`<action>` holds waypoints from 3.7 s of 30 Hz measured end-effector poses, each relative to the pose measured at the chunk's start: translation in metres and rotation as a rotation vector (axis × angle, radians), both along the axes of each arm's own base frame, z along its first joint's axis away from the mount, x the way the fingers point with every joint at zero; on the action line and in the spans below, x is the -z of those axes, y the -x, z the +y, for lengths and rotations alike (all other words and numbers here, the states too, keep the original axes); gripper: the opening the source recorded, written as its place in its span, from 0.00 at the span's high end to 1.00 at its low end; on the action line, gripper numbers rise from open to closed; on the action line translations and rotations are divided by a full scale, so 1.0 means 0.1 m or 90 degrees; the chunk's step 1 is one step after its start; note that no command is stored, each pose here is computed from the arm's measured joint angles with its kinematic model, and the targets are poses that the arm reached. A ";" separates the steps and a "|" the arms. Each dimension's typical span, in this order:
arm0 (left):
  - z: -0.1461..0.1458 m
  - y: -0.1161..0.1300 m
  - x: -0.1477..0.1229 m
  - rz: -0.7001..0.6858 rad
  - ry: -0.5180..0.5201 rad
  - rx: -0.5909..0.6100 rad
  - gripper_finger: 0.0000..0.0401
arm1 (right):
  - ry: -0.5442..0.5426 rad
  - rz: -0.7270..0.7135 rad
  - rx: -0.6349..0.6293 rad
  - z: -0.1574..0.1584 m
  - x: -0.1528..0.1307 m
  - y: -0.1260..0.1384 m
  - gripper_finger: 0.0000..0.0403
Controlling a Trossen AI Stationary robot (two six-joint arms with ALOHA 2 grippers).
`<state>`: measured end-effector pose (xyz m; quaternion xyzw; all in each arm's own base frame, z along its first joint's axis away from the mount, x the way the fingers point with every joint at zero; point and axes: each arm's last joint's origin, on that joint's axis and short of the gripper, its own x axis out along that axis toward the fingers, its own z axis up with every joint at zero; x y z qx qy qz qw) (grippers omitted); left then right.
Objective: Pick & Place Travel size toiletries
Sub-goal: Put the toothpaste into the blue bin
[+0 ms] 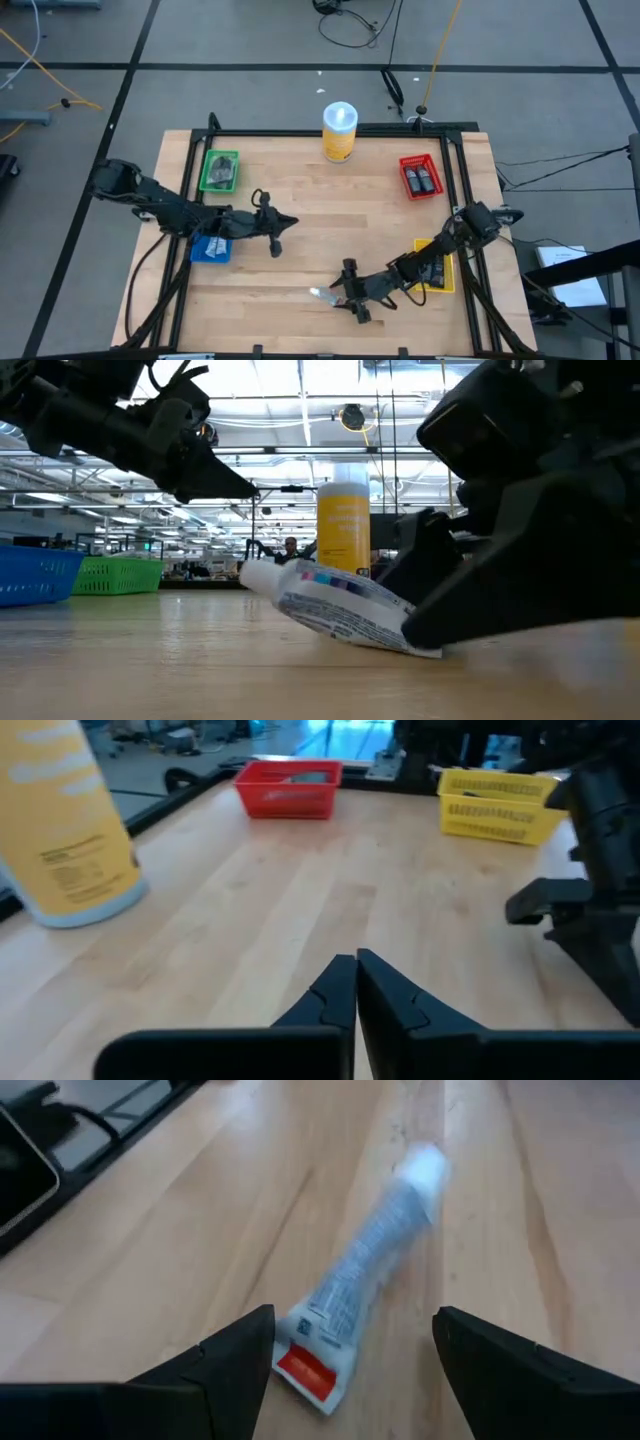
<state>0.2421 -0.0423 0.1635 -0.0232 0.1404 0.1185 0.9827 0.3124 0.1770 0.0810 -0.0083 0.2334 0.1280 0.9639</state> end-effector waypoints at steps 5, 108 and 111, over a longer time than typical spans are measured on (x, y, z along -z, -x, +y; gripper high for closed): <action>-0.03 -0.02 0.02 -0.006 0.015 0.036 0.96 | 0.017 -0.028 -0.012 0.09 0.11 0.00 0.35; -0.64 -0.70 -0.12 -0.106 -0.140 0.207 0.93 | 0.120 -0.161 0.262 -0.53 -0.79 -0.17 0.74; -0.67 -0.68 -0.13 -0.106 -0.155 0.198 0.93 | 0.112 -0.158 0.262 -0.53 -0.79 -0.17 0.85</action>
